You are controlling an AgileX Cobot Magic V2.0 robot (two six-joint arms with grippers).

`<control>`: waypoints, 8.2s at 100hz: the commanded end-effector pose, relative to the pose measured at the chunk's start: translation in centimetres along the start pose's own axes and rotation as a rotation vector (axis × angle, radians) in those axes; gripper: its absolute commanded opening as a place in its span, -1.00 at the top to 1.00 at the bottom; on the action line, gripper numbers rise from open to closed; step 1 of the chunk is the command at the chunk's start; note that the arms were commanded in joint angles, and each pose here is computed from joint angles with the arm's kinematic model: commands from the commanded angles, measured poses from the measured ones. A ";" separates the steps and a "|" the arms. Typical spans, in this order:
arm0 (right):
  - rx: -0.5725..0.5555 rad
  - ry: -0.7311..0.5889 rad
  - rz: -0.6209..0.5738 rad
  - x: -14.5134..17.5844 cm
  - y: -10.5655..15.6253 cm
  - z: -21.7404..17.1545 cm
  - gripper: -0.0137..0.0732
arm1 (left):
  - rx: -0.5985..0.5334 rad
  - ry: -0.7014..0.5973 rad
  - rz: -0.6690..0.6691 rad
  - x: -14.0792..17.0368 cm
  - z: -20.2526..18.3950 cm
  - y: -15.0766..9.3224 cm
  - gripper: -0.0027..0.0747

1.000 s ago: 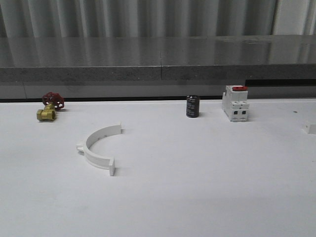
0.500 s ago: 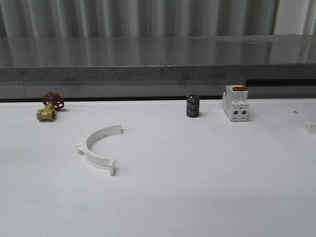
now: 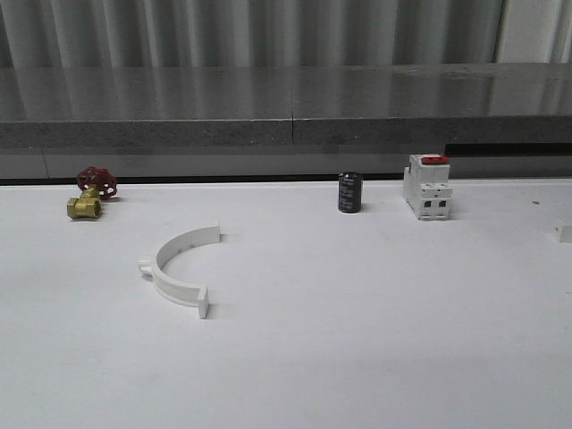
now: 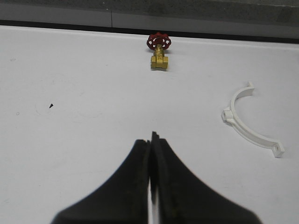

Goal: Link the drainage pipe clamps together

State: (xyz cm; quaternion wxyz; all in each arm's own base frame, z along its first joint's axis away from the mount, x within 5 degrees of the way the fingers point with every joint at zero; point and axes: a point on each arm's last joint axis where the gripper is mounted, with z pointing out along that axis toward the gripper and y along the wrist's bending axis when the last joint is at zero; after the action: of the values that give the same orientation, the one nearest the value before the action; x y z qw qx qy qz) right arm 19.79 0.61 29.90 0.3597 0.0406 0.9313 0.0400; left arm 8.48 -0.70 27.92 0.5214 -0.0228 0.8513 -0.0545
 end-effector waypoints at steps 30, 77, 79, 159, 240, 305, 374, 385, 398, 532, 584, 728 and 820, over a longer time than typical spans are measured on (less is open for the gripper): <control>0.161 -0.003 0.095 -6.9 -6.1 3.9 -0.61 | 0.024 -0.093 0.008 -1.4 -0.3 -0.3 0.98; 0.155 0.223 0.038 -6.8 -9.5 15.8 -0.61 | 0.023 -0.093 0.009 -1.4 -0.3 -0.3 0.98; 0.155 0.225 0.039 -6.8 -9.5 16.0 -0.61 | 0.023 -0.093 0.009 -1.4 -0.3 -0.3 0.98; 0.145 0.295 0.041 -5.3 -10.0 18.7 -0.61 | 0.023 -0.093 0.009 -1.4 -0.3 -0.3 0.98; 0.133 0.315 0.060 -5.0 -9.9 19.2 0.51 | 0.023 -0.093 0.009 -1.4 -0.3 -0.3 0.98; 0.029 0.294 0.022 -9.2 -2.9 14.7 0.59 | 0.024 -0.095 0.009 -1.4 -0.3 -0.3 0.98; 0.052 0.230 -0.041 -5.8 20.0 15.3 0.59 | 0.028 -0.096 0.004 -1.4 -0.3 -0.3 0.98; 0.037 0.236 -0.065 -5.5 22.4 16.4 0.59 | 0.028 -0.096 0.004 -1.4 -0.3 -0.3 0.98; 0.027 0.239 -0.076 -5.5 24.2 17.5 0.59 | 0.028 -0.096 0.004 -1.4 -0.3 -0.3 0.98; -0.036 0.292 0.005 -4.1 27.6 20.1 0.59 | 0.028 -0.096 0.004 -1.4 -0.3 -0.3 0.99; -0.037 0.291 0.005 -4.1 27.6 20.1 0.59 | 0.028 -0.096 0.004 -1.4 -0.3 -0.3 0.98; -0.111 0.050 -0.268 -14.4 13.5 5.6 -0.44 | 0.028 -0.096 0.004 -1.4 -0.3 -0.3 0.99; -0.006 -0.201 -0.047 6.8 -0.5 -8.3 -0.09 | 0.028 -0.096 0.004 -1.4 -0.3 -0.3 0.99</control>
State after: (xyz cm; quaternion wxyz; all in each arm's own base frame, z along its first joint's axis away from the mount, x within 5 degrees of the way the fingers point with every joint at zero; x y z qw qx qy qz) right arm 10.14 0.51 30.59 0.3957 0.0251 0.9176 0.0275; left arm 8.50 -0.71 27.96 0.5233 -0.0218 0.8501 -0.0545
